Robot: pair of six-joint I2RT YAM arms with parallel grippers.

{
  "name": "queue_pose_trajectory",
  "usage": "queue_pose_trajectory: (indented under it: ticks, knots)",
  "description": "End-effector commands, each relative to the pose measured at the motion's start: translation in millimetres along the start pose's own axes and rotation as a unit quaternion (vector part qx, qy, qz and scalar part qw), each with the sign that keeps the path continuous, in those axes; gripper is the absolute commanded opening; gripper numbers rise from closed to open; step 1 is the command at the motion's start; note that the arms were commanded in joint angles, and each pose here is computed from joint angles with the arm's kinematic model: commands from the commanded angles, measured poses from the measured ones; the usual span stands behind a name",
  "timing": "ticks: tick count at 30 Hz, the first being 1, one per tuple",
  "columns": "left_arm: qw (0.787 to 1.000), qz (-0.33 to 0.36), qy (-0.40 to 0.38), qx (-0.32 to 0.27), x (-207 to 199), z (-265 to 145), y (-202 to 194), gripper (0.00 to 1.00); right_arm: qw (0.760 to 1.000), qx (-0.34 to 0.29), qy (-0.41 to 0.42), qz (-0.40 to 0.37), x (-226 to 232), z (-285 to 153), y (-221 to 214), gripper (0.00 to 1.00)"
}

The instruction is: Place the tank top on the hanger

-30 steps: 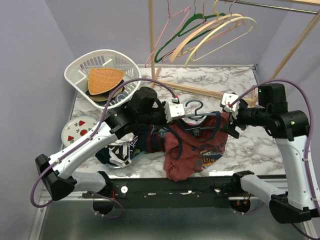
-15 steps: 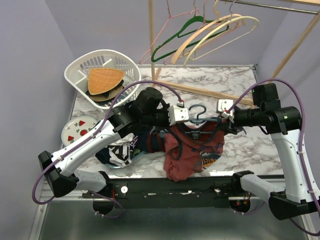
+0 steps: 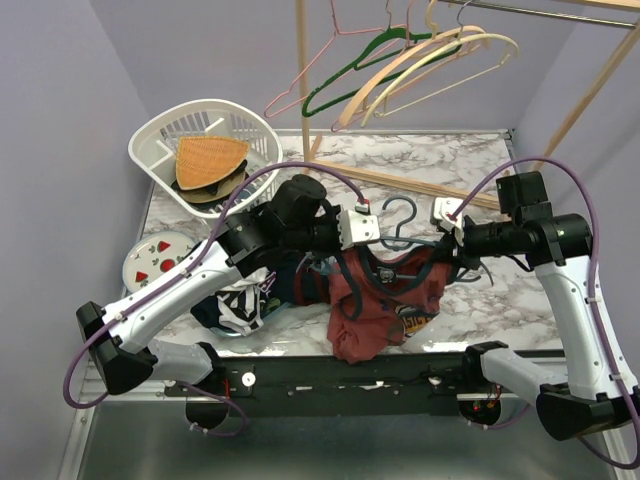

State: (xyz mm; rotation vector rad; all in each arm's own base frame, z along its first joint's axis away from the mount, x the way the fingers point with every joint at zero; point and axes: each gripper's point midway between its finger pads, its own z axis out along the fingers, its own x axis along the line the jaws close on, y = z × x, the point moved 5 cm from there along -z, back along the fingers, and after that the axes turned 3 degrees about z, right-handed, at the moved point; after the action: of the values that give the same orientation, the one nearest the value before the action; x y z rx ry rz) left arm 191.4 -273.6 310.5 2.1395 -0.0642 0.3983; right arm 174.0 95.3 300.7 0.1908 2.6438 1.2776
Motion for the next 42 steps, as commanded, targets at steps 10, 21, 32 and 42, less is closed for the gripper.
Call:
queue_pose_trajectory:
  ticks: [10, 21, 32, 42]
  knots:
    - [0.957, -0.027, 0.268, -0.105, 47, -66, 7, 0.97, 0.954, -0.006, -0.223, 0.201, -16, -48, -49, 0.0]
    - [0.961, -0.057, 0.256, -0.089, 25, -49, -42, 0.98, 0.872, -0.014, -0.427, 0.239, -69, -130, -69, 0.0]
    - [0.964, -0.066, 0.24, -0.094, 9, -42, -62, 0.98, 0.763, 0.01, -0.616, 0.197, -140, -235, -32, 0.01]
    - [0.965, -0.07, 0.229, -0.103, 7, -40, -60, 0.98, 0.713, -0.011, -0.68, 0.172, -187, -292, -3, 0.01]
